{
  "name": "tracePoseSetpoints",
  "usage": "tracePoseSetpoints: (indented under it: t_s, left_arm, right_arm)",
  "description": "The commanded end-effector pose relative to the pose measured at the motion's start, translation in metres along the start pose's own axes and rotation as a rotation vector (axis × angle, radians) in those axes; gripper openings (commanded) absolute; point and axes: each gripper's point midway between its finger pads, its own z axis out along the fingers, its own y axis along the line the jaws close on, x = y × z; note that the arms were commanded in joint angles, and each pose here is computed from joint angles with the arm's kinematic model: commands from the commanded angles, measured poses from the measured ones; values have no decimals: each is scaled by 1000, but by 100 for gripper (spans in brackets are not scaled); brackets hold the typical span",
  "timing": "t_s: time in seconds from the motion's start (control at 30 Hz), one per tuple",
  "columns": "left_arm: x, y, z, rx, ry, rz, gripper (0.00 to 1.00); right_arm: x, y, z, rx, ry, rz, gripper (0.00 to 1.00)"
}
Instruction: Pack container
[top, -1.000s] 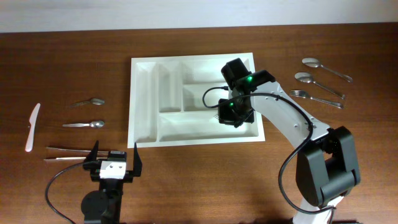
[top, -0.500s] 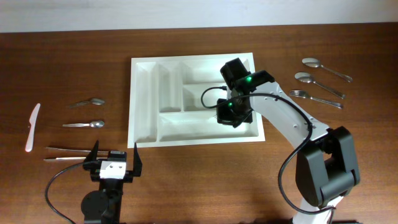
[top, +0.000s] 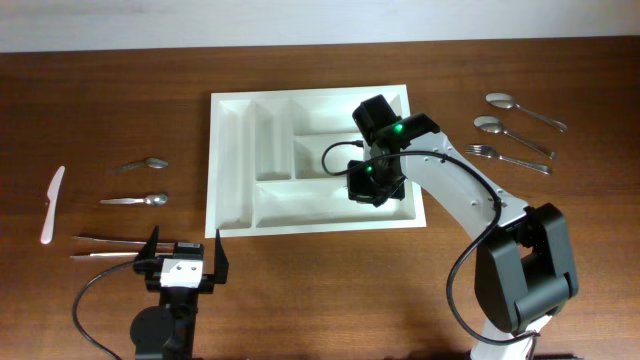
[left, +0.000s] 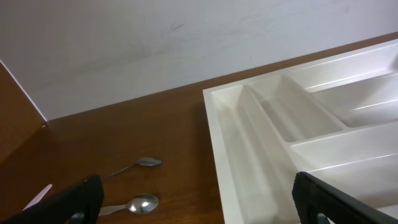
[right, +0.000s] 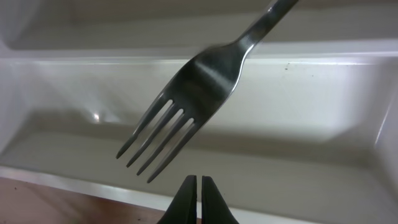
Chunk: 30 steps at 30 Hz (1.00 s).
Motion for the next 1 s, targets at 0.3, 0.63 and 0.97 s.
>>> tracePoseSetpoints:
  t_s: [0.3, 0.63, 0.97]
  left_arm:
    - [2, 1, 0, -7, -1, 11, 99]
    - [2, 1, 0, -7, -1, 12, 99]
    - [2, 1, 0, -7, -1, 11, 99]
  right_arm:
    - [14, 9, 22, 0, 73, -12, 5]
    - [3, 15, 27, -21, 31, -58, 5]
    - [-23, 19, 26, -19, -80, -114, 9]
